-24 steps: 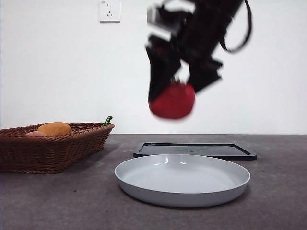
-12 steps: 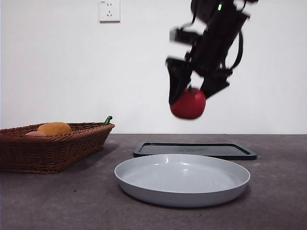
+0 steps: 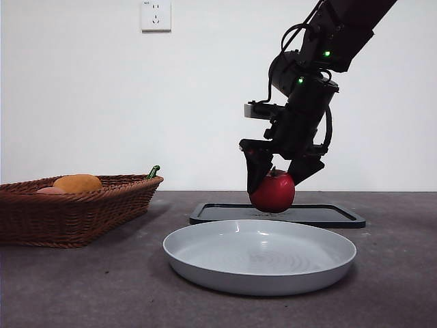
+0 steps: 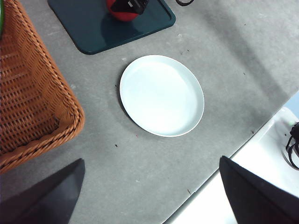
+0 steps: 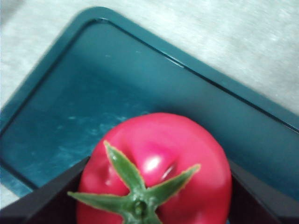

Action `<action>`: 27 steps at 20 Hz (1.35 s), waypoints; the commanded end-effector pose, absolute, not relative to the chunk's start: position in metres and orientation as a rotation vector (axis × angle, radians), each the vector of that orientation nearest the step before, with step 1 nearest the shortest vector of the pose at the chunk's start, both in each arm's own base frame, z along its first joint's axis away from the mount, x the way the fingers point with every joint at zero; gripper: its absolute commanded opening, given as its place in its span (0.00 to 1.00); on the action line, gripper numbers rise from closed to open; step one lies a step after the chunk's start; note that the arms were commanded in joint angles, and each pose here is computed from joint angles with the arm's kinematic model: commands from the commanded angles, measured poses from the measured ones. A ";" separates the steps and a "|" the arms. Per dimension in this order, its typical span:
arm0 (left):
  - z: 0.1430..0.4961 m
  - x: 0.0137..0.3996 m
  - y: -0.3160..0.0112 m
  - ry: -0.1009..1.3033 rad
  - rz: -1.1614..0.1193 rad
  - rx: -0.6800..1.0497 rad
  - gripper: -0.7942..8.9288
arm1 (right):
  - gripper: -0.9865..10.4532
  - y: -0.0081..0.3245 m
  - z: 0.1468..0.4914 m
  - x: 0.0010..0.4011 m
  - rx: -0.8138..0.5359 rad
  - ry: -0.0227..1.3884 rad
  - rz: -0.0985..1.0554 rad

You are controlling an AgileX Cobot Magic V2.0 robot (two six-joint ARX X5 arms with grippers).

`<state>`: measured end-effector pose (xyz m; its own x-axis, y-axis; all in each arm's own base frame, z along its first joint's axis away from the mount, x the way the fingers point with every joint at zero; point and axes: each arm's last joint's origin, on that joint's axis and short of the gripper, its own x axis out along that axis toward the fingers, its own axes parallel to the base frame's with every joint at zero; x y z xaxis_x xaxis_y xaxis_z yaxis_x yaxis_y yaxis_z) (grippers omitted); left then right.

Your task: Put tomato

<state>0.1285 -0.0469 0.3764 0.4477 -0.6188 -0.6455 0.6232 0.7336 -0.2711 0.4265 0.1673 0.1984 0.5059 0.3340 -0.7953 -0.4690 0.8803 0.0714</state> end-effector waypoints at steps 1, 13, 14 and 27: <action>0.382 0.129 -0.048 0.768 -0.780 0.015 0.56 | 0.27 0.172 0.194 0.431 -0.171 0.924 0.504; 0.382 0.129 -0.048 0.769 -0.780 0.015 0.56 | 0.51 0.171 0.191 0.428 -0.161 0.971 0.497; 0.382 0.129 -0.048 0.769 -0.779 0.015 0.56 | 0.51 0.171 0.191 0.428 -0.160 0.971 0.497; 0.381 0.129 -0.047 0.777 -0.779 0.014 0.56 | 0.51 0.160 0.267 0.404 -0.153 0.833 0.457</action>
<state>0.1283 -0.0469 0.3762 0.4456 -0.6186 -0.6471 0.6223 0.7337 -0.2729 0.4009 0.1566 0.2631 0.5689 0.3261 -0.7550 -0.4509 0.8914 0.0452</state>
